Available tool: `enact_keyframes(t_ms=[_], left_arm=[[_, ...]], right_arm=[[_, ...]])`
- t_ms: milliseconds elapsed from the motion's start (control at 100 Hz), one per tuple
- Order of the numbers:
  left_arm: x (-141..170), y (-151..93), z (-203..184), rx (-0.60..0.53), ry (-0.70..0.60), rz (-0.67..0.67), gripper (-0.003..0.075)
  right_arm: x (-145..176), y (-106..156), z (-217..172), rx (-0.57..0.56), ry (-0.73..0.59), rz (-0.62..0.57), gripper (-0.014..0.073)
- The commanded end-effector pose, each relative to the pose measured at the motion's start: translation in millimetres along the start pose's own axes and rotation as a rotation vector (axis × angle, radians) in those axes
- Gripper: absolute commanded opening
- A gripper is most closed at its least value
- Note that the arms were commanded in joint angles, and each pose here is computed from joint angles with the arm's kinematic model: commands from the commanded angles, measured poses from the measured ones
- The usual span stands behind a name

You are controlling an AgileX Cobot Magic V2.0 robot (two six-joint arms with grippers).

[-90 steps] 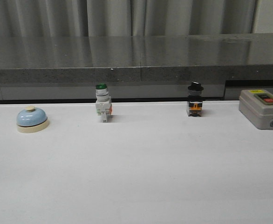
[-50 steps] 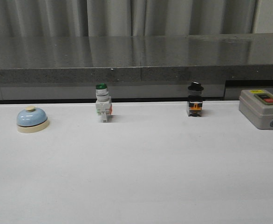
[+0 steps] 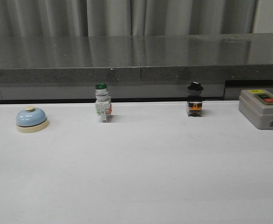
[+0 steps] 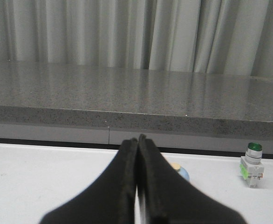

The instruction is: Place and press bell with both arms

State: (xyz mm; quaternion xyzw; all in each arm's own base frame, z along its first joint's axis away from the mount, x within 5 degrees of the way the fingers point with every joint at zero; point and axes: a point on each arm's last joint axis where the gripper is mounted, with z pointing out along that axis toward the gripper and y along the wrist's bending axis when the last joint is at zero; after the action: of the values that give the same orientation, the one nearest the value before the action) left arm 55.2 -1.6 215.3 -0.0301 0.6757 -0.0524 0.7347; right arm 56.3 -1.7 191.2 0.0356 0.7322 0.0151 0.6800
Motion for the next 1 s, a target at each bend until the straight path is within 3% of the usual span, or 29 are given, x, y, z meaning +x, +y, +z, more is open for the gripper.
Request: enact_keyframes(t_ms=[0,190,560,990], left_arm=[[-28,-3,-4,0.007,-0.12,0.012,-0.0019],[-67,-8,5,0.007,-0.073,0.049,-0.0019],[-126,-16,69,-0.001,0.246,0.051,-0.0019],[-131,-20,185,0.033,0.561,0.136,-0.0006]], right_arm=[[-7,1,-1,-0.009,-0.081,-0.012,-0.0068],[-7,1,-1,-0.009,-0.081,-0.012,-0.0068],[-7,1,-1,-0.009,-0.082,-0.012,-0.0068],[-7,1,-1,-0.009,-0.082,-0.012,-0.0068]])
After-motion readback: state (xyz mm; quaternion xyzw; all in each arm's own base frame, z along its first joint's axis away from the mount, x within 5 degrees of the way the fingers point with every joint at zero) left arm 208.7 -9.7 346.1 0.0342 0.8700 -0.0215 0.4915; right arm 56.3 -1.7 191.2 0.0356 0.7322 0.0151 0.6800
